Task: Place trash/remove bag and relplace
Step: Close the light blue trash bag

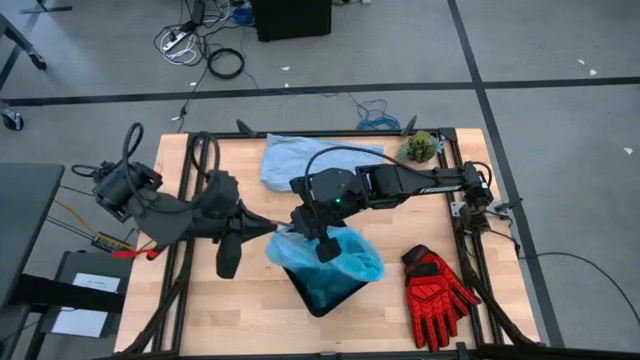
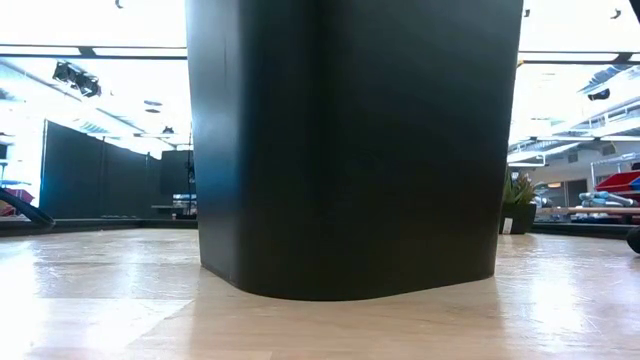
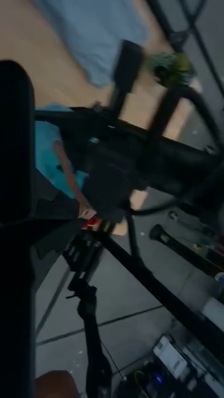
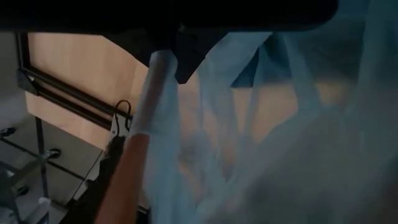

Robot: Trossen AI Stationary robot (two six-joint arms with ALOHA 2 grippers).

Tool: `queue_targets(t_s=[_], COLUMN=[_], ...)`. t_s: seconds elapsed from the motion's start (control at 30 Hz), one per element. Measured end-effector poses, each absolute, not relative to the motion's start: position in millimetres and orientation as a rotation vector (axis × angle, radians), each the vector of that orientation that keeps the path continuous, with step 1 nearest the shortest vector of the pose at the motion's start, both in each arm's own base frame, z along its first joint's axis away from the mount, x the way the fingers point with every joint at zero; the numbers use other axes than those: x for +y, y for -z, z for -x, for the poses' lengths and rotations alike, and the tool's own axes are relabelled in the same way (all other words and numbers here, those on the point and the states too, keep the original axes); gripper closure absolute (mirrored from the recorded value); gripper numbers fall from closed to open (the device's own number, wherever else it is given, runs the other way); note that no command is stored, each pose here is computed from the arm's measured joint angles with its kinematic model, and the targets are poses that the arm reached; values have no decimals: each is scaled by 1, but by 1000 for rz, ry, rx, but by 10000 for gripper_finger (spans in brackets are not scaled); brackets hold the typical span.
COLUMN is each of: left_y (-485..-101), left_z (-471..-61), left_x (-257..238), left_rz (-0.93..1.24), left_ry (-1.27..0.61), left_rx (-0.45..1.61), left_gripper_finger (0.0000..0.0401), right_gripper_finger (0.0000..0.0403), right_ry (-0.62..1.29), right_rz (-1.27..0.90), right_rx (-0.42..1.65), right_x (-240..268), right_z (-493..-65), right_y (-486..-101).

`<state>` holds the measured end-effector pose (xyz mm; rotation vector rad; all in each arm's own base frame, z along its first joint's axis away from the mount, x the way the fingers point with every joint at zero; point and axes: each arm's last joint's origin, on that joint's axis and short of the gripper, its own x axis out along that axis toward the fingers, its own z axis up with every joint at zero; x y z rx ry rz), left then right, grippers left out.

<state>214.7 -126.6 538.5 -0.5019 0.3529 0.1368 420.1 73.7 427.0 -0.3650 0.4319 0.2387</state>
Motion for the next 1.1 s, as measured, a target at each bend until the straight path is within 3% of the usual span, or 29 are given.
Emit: queue_targets(t_s=[0.27,0.5,0.7,0.9,1.1], left_y=[-536,-525,-513,-498,-490], left_z=[-211,-220,-229,-220,-212], left_x=[-133,-147,-160,-164,-159], left_rz=[501,513,541,613,660], left_ry=[-128,-123,-102,-186,-293], left_rx=[377,434,513,652,722], left_gripper_finger=[401,401,401,401,401], right_gripper_finger=[391,325,270,275,301], right_ry=[-248,-256,-343,-448,-505], right_rz=[377,406,388,366,353], right_rx=[422,401,459,665,835], right_x=[76,80,86,94,106], right_z=[-412,-376,-320,-284,-281], right_y=[-434,-463,-487,-481,-454])
